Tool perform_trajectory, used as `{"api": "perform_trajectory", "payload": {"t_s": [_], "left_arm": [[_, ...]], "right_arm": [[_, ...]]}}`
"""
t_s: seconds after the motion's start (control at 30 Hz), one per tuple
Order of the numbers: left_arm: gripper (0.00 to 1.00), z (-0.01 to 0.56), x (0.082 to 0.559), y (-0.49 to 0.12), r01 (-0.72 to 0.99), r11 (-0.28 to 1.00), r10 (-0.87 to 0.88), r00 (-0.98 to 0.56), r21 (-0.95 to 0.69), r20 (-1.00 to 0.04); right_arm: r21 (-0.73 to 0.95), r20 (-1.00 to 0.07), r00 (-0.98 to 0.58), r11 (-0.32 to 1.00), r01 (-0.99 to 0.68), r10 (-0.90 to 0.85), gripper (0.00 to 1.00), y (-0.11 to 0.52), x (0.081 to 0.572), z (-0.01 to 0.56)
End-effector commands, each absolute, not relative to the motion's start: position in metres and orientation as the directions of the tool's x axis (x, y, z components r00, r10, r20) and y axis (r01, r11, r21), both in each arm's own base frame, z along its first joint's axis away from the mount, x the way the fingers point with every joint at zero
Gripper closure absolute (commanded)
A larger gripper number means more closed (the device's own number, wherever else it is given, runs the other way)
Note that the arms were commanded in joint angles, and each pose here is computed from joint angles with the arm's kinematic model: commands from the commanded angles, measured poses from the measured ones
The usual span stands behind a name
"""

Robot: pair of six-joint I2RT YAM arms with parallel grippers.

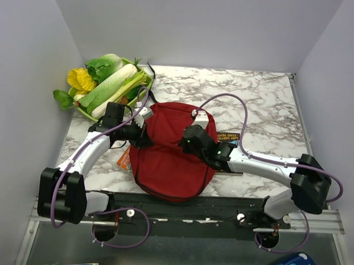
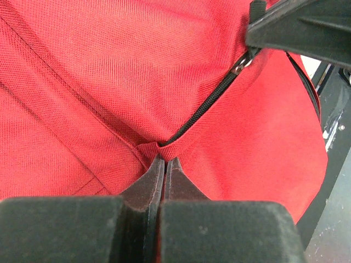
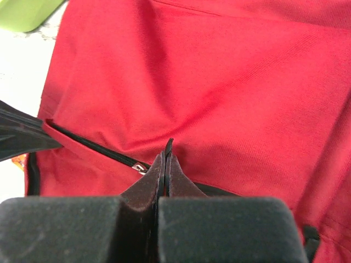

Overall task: Pack the student bag
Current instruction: Zip the student bag at the center of the board.

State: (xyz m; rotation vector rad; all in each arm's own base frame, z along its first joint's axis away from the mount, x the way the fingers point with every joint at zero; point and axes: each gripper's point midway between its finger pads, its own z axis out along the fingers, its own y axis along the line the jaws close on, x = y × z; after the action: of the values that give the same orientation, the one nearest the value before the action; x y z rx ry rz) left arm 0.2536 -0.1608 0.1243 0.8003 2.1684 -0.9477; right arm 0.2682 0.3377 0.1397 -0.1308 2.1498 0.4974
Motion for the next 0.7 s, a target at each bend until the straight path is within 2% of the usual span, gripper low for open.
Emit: {"api": "perform_trajectory", "payload": {"t_s": [0.0,0.67], "left_arm": [[1.00,0.131,0.259,-0.153,0.722,0.589,0.278,-0.602,-0.362,-0.749],[1.00,0.147,0.283,-0.148,0.702,0.645,0.262,-0.575,-0.302,-0.775]], "right_arm": [[0.179,-0.820,-0.568,0.975,-0.128,0.076,0.99,0.278,0.275,0.125],[-0.006,-0.750,-0.654,0.988,0.155,0.098,0.99,0.168,0.248,0.089]]}}
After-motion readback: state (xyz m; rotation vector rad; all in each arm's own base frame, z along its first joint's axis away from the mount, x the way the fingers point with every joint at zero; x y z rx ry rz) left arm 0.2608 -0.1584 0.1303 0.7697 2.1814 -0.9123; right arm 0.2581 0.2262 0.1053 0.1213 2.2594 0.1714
